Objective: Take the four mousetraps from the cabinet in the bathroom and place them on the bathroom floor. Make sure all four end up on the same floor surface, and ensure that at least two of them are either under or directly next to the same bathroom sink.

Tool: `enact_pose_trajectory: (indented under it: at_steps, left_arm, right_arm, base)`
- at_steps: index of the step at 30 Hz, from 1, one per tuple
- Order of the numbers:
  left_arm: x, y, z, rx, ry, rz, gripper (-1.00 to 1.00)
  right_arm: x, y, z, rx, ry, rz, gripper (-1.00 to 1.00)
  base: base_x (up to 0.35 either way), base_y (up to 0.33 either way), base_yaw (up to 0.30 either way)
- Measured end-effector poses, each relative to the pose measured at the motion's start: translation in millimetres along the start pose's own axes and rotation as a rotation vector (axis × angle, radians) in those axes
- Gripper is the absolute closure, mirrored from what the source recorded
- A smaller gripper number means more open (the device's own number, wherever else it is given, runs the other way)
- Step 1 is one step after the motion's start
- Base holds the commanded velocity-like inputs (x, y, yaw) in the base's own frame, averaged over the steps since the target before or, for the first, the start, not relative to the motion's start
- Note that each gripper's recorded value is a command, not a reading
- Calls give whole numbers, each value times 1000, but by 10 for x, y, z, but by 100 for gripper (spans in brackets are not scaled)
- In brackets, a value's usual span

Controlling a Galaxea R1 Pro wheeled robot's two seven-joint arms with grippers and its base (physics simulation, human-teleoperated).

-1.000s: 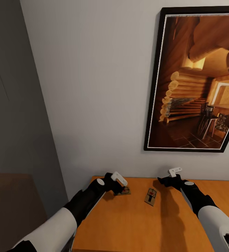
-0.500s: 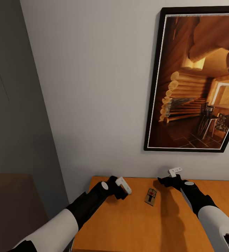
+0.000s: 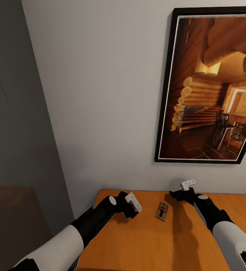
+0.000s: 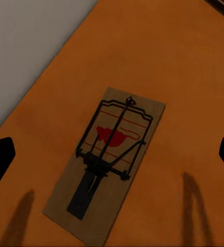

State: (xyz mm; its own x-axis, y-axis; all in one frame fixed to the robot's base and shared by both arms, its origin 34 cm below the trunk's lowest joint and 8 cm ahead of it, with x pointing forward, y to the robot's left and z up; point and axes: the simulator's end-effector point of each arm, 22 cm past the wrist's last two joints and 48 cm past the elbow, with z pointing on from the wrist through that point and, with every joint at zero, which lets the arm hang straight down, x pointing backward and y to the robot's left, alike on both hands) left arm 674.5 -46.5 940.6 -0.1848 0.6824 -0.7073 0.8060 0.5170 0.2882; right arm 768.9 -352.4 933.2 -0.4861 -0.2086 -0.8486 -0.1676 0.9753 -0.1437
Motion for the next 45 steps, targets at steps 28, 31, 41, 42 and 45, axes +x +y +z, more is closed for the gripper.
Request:
enact_pose_trajectory:
  at_steps: [28, 31, 41, 42, 45]
  left_arm:
    - [46, 268, -56, -37, -29, -68, -100]
    - [47, 322, -70, -43, -37, -85, -100]
    - [17, 325, -74, -40, -44, -99, -100]
    - [7, 323, -75, -40, -45, -101, -100]
    - [-45, 342, -86, -41, -53, -122, -100]
  right_arm:
    - [43, 21, 5, -5, 9, 2, -100]
    - [43, 21, 5, -5, 9, 2, -100]
    - [42, 20, 5, -5, 8, 2, -100]
    - [42, 20, 5, -5, 8, 2, -100]
    - [39, 24, 6, -5, 7, 2, -100]
  base:
    - [0, 0, 0]
    - [0, 0, 0]
    - [0, 0, 0]
    - [0, 0, 0]
    - [0, 0, 0]
